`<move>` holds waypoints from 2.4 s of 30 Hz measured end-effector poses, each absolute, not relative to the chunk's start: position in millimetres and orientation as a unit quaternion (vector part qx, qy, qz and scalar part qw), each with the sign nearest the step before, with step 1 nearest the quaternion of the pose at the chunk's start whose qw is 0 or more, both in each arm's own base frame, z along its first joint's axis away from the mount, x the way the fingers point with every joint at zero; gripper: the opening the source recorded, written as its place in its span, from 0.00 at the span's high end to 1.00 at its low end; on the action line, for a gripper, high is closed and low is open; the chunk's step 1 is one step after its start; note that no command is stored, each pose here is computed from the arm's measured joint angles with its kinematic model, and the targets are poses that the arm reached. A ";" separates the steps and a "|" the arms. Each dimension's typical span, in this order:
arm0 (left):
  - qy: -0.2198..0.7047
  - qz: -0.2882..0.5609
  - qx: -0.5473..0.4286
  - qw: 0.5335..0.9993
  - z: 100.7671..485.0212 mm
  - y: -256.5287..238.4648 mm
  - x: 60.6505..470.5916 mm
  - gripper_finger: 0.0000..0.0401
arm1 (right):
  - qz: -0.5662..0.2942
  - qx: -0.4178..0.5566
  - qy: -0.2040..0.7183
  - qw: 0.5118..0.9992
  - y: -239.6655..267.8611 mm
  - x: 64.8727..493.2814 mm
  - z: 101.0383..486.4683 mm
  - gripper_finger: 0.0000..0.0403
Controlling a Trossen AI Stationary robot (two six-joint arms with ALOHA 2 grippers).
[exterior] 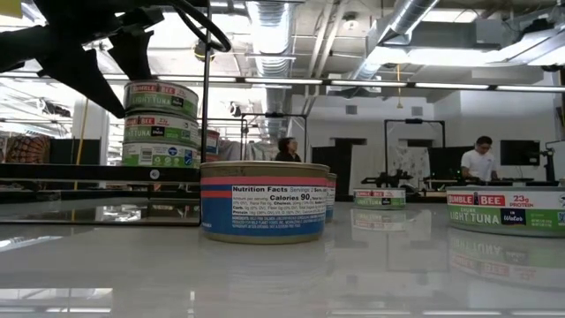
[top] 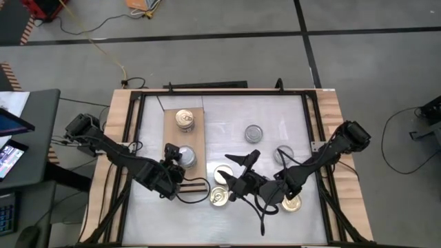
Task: Stack canned seafood by type on shelf
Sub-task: Stack the green tuna can on top of the other green tuna can on the shelf
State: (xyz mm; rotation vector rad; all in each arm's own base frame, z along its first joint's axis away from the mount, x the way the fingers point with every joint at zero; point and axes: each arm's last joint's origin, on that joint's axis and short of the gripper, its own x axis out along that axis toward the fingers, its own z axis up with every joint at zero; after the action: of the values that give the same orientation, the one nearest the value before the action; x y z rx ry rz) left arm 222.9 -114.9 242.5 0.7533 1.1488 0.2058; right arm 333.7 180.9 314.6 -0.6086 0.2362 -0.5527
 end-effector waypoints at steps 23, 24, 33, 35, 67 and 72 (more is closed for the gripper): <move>0.479 0.208 0.341 0.782 305.2 -112.2 214.8 0.44 | -0.267 -0.297 0.118 0.909 180.9 333.6 313.6 0.20; 0.456 0.219 0.341 0.792 311.6 -113.9 214.6 0.44 | -0.267 -0.297 0.118 0.909 180.9 333.6 313.6 0.20; 0.175 0.328 0.309 0.875 350.3 -153.5 208.8 0.44 | -0.315 -0.301 0.130 0.891 183.3 328.5 313.5 0.20; 0.165 0.325 0.286 0.886 350.5 -158.5 213.8 0.44 | -0.317 -0.286 0.126 0.895 182.8 328.8 313.0 0.20; 0.184 -0.309 0.256 0.897 279.2 -174.0 296.9 0.44 | -0.292 -0.090 0.212 0.928 160.9 294.4 286.1 0.20; 0.128 -0.259 0.233 0.929 292.1 -152.8 272.4 0.44 | -0.318 -0.090 0.240 0.913 137.0 301.4 270.2 0.24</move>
State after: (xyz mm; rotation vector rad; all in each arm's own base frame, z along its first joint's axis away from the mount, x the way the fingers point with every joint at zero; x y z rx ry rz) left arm 272.4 -152.8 292.1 0.4777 0.2625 -0.5301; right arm 301.4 137.0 270.2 -0.1851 0.4948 -0.6544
